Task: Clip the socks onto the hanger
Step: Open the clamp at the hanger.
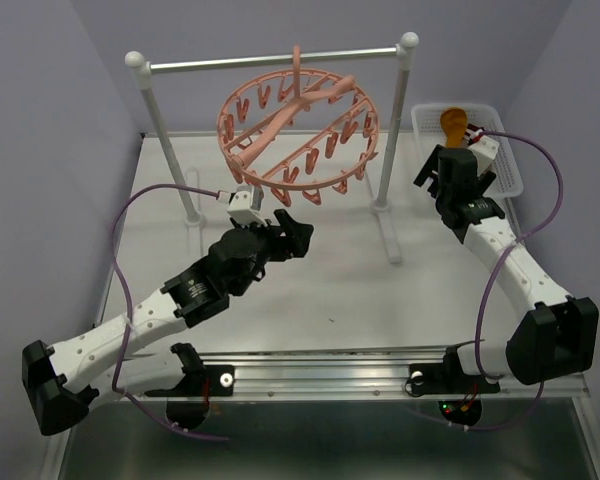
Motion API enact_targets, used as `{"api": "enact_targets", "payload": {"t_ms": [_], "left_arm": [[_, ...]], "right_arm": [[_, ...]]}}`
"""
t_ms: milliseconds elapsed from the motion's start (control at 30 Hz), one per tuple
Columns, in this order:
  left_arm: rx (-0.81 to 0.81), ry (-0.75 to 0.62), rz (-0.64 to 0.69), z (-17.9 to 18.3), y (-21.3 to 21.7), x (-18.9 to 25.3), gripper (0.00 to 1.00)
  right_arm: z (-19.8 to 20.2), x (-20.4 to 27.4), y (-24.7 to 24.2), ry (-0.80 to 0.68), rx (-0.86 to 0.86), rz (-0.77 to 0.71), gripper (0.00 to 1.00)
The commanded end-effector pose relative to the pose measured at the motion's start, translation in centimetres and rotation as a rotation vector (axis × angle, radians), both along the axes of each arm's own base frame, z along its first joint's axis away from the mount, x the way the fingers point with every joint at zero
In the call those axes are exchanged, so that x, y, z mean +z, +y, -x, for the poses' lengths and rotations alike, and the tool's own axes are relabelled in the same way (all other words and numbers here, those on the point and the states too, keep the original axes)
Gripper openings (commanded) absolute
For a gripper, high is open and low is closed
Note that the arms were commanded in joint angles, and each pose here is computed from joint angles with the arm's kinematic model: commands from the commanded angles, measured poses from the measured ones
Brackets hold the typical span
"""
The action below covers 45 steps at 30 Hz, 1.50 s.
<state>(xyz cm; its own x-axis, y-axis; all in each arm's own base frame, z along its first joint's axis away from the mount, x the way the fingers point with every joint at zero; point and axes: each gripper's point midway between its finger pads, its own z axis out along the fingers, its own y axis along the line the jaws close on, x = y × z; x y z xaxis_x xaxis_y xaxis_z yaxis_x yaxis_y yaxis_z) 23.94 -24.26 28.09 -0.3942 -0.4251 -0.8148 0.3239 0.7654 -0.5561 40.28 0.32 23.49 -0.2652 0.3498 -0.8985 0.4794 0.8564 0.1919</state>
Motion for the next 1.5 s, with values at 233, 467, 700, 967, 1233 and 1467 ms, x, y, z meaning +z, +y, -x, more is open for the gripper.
{"api": "enact_targets", "payload": {"t_ms": [233,467,700,967,1233,1467], "left_arm": [[0.258,-0.091,0.021,-1.8,1.7,3.9,0.81],[0.300,-0.158,-0.019,-2.5,2.4,5.5,0.80],[0.276,-0.248,0.031,-2.6,2.0,7.9,0.76],[0.333,-0.251,-0.033,-3.4,2.3,7.8,0.73],[0.367,-0.270,-0.064,-3.9,2.8,8.1,0.72],[0.387,-0.269,-0.082,-4.4,3.3,8.1,0.72]], "right_arm": [[0.1,1.8,-0.3,-0.066,-0.009,0.000,1.00],[0.0,1.5,-0.1,-0.060,0.000,-0.004,1.00],[-0.3,1.1,0.3,-0.048,0.021,-0.006,1.00],[-0.4,1.2,0.5,-0.047,0.033,-0.008,1.00],[-0.5,1.1,0.8,-0.043,0.049,-0.013,1.00],[-0.4,1.2,0.9,-0.044,0.058,-0.013,1.00]]}}
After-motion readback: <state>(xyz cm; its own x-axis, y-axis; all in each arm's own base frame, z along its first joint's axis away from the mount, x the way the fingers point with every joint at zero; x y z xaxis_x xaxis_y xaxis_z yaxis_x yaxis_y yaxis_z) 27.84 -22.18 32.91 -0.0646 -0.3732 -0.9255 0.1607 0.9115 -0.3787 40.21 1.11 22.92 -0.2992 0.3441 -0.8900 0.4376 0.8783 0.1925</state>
